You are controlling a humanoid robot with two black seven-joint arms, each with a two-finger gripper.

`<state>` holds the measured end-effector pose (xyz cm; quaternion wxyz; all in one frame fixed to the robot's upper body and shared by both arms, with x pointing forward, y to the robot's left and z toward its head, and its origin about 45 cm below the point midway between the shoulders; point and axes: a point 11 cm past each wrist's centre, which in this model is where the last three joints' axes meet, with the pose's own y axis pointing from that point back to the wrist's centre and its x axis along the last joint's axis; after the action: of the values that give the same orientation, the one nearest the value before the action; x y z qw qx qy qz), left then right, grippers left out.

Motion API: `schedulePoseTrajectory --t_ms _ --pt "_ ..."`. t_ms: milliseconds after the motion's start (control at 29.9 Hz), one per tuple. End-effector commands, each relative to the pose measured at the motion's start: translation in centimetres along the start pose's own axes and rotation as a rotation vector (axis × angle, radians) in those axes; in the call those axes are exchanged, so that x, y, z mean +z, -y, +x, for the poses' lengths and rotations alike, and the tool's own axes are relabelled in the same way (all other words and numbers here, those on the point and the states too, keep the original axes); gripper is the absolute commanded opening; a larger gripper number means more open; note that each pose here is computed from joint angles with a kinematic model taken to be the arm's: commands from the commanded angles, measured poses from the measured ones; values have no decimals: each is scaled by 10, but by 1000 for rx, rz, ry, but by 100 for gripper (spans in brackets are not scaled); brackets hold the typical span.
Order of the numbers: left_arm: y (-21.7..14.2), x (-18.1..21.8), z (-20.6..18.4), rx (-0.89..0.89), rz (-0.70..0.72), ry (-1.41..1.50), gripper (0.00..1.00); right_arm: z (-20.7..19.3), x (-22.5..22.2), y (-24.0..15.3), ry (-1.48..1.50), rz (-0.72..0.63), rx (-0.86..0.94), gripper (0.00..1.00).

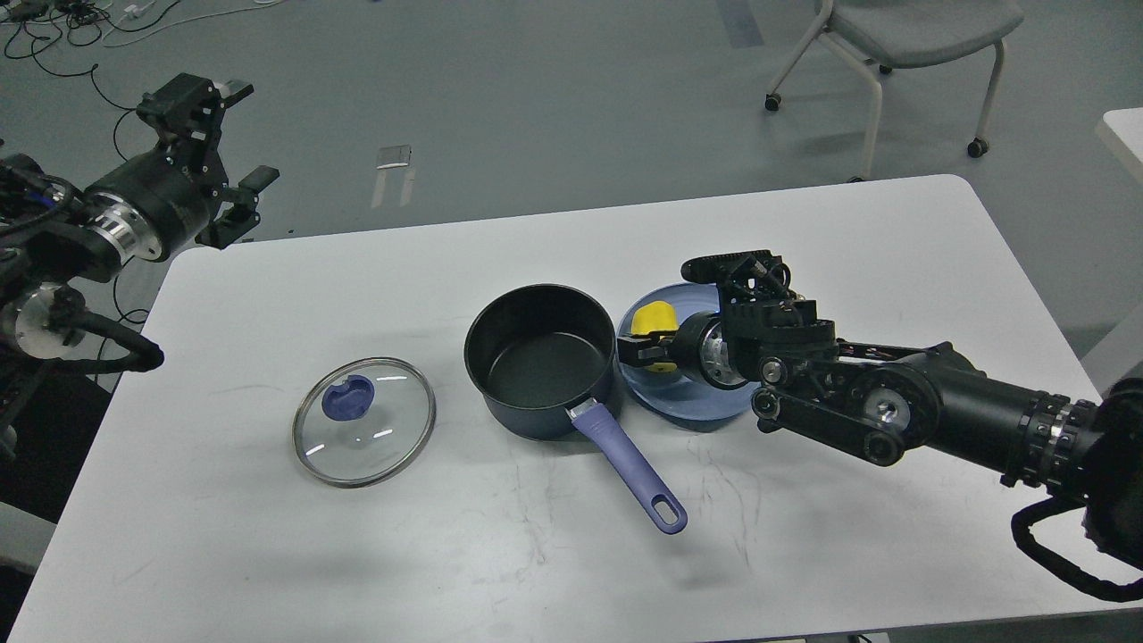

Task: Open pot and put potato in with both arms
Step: 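Lift the potato up off the plate with the right gripper, then move the potato over the pot and release it inside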

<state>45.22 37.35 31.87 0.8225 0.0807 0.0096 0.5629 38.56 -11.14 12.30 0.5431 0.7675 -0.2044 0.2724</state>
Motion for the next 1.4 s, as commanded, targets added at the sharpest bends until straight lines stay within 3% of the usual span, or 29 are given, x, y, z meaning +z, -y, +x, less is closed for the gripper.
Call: schedulePoseTrajectory --t_ms 0,100,267,501,668,1035,1203,1370 --pt "0 0 0 0 0 0 98 -4 5 0 3 -17 -10 77" --pt "0 -1 0 0 1 -1 98 -3 5 0 6 -17 -8 73" --pt "0 -1 0 0 1 -1 98 -1 4 0 16 -13 4 56" --pt "-1 0 1 2 -9 1 98 1 3 -1 23 -7 14 46" --pt "-4 0 4 7 -10 8 98 8 0 -10 9 19 29 46" --pt "-4 4 5 11 -18 10 98 75 -5 -65 -79 45 162 45" --pt "-4 6 6 13 -22 11 98 91 -38 -71 -98 109 183 45" --pt "-4 6 7 15 -22 13 98 70 -84 -62 -89 201 117 45"
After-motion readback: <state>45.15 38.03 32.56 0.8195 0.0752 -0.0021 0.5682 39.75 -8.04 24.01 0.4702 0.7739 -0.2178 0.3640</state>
